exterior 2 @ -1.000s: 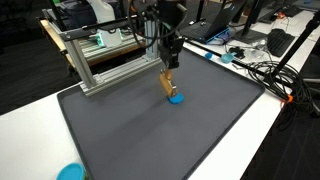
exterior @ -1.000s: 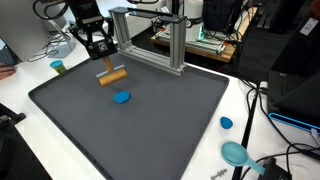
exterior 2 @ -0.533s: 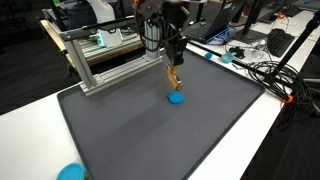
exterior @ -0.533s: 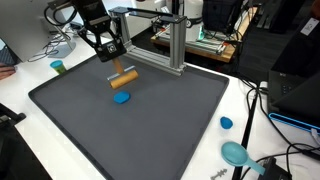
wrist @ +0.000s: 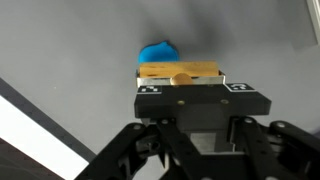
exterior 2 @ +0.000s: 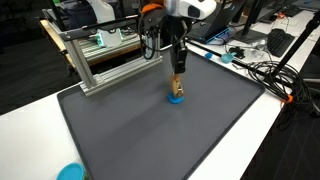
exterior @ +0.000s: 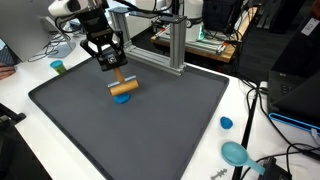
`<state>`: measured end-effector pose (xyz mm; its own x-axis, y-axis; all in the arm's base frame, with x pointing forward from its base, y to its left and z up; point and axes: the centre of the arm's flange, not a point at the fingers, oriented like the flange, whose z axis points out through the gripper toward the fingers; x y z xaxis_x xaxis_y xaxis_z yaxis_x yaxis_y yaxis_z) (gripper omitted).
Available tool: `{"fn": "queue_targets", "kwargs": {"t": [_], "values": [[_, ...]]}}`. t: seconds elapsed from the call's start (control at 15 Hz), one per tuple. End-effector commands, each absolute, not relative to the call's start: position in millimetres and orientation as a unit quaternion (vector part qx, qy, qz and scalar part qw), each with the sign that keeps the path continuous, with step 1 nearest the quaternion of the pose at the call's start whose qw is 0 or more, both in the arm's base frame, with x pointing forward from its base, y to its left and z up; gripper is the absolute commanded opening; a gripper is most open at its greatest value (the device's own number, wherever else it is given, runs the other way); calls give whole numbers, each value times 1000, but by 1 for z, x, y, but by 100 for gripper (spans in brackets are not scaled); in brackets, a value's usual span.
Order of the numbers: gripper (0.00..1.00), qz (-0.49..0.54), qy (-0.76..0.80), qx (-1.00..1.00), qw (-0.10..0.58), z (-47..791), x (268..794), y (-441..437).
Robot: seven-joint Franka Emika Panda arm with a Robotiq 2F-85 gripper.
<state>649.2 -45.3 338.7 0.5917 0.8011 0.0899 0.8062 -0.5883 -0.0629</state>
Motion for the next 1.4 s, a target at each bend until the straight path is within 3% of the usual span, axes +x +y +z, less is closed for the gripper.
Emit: {"fn": "queue_targets", "kwargs": {"t": [0.0, 0.07, 0.13, 0.2, 0.27, 0.67, 1.33], "values": [[22, -77, -398, -914, 33, 346, 659, -45], [22, -47, -423, -904, 39, 338, 655, -45], [47, -50, -421, -905, 36, 337, 656, -46], [47, -48, -421, -905, 37, 335, 656, -46], [22, -47, -421, -905, 38, 333, 656, -46], [22, -82, -369, -925, 21, 313, 663, -36], [22, 1, -347, -937, -50, 288, 655, -33]]}}
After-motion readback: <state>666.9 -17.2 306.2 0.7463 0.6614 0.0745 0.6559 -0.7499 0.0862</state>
